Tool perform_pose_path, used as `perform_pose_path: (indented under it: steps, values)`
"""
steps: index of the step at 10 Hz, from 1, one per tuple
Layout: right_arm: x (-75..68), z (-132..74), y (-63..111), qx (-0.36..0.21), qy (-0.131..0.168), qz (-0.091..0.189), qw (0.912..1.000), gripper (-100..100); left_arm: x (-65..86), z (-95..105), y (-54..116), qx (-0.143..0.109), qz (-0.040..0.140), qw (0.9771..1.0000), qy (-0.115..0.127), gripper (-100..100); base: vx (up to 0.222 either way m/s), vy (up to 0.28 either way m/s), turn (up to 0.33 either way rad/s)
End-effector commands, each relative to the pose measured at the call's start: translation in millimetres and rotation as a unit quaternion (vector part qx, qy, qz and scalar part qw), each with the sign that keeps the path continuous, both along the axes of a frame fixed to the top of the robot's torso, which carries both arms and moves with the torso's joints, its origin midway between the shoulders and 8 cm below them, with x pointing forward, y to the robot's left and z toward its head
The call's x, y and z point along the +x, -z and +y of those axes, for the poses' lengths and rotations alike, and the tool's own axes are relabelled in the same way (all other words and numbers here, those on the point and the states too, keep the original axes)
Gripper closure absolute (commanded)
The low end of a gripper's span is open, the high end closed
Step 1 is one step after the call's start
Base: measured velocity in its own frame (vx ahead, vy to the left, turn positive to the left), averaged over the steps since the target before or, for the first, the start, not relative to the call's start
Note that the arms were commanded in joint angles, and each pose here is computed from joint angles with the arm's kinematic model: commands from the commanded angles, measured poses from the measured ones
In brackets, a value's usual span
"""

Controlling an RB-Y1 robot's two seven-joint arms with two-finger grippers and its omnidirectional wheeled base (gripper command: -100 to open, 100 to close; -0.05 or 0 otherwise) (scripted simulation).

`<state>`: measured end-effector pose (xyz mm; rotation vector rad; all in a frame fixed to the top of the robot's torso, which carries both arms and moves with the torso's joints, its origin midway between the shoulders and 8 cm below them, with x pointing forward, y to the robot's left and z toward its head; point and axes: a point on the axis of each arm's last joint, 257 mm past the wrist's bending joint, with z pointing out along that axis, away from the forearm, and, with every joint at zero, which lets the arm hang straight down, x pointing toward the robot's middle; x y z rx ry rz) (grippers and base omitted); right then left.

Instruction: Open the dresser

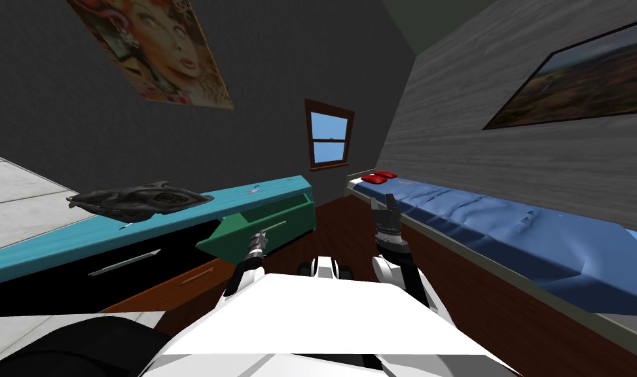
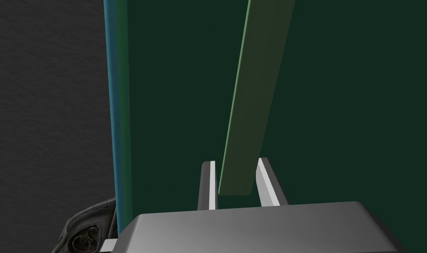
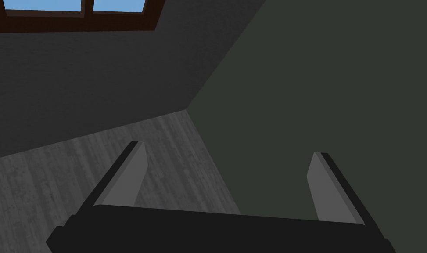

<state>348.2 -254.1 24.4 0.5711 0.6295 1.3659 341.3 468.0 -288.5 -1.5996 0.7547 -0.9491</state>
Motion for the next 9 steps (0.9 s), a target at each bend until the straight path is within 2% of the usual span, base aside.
perform_pose_path:
  steps: [1,8,9]
  values:
    - [0.0,0,0.1,0.000,0.000,0.000,1.0000,0,-9.8,5.0,-13.8,-0.003,0.000,1.0000,-0.003,-100,0.047,-0.006,-0.016]
    - [-0.1,0,0.1,0.000,0.000,0.000,1.0000,0,-31.6,11.4,-47.9,-0.007,0.000,1.0000,-0.006,-100,0.039,0.002,-0.015]
    - [-0.1,0,0.1,0.000,0.000,0.000,1.0000,0,-32.4,10.7,-36.6,-0.009,0.010,0.9999,-0.007,-100,0.015,-0.001,0.002]
